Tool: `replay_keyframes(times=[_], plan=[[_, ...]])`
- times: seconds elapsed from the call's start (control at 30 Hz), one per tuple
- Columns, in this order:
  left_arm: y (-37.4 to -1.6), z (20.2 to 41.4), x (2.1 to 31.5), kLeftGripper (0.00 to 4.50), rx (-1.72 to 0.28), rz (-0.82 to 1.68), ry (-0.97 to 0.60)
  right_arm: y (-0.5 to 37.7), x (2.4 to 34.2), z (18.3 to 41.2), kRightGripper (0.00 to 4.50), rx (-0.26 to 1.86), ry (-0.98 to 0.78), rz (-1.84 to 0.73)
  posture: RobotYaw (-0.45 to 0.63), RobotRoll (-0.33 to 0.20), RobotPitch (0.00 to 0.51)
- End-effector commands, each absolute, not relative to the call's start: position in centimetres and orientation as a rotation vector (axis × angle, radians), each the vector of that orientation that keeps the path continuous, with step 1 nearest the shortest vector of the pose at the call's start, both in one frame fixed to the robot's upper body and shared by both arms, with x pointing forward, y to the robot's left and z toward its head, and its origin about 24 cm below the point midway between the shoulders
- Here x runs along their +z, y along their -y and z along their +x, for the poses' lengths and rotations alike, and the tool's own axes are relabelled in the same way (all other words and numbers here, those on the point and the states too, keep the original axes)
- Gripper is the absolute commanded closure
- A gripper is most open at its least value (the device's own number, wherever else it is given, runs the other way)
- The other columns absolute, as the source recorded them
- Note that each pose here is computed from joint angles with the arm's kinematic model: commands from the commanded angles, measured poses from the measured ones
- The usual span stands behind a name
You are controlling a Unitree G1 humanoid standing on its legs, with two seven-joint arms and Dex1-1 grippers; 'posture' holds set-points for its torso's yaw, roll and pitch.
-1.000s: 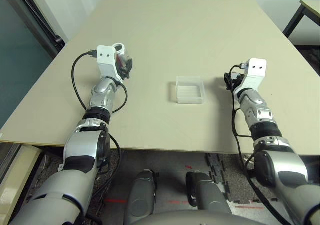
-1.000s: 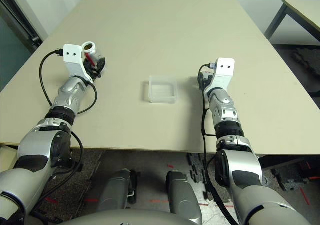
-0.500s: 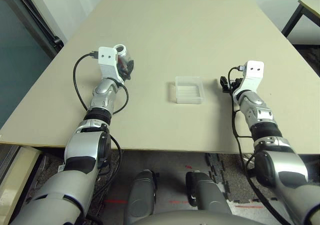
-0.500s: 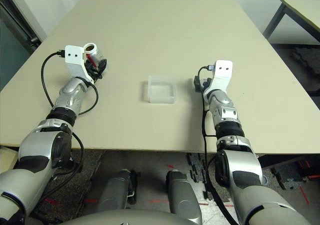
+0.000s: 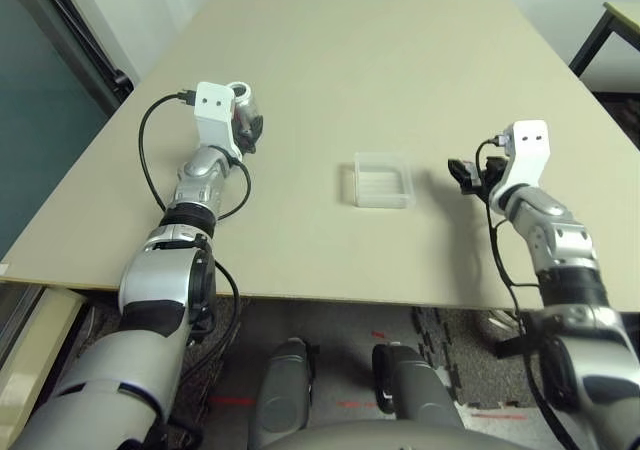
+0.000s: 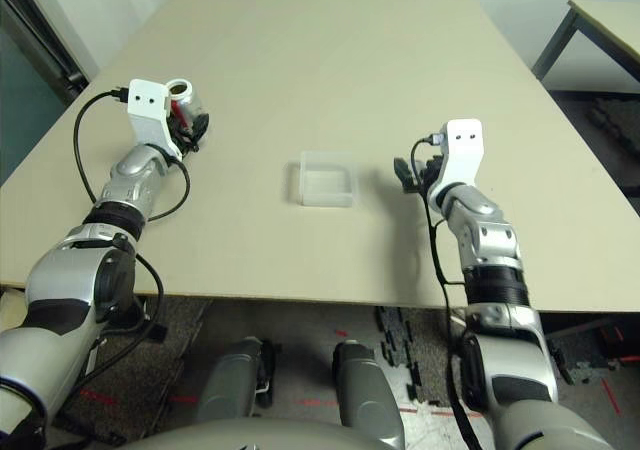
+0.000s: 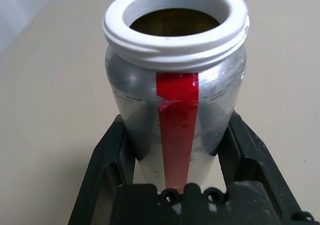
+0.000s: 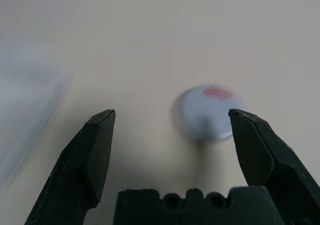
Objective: Pour the medicine from the bottle into the box.
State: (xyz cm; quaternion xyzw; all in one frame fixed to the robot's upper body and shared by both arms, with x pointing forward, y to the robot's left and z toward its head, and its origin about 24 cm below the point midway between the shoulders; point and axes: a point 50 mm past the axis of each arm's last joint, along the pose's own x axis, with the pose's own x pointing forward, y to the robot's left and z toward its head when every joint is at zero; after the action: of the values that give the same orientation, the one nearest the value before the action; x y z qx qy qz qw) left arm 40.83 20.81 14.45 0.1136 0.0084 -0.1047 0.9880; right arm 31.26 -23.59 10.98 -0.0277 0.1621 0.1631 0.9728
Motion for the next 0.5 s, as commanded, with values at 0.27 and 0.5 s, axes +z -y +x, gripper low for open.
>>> replay_keyframes(times=[0.27,0.5], plan=[[-15.5,42.4,21.5,2.04,-0.384,1.076,0.143,20.3,14.9,28.9,0.00,0.693,-0.444,-0.217,0.01,0.000,0.078],[-10.5,42.4,22.8,2.04,-0.485,1.717,0.303,18.5,14.8,29.0,0.00,0.779,-0.499,-0.314,-0.01,0.000,0.068]])
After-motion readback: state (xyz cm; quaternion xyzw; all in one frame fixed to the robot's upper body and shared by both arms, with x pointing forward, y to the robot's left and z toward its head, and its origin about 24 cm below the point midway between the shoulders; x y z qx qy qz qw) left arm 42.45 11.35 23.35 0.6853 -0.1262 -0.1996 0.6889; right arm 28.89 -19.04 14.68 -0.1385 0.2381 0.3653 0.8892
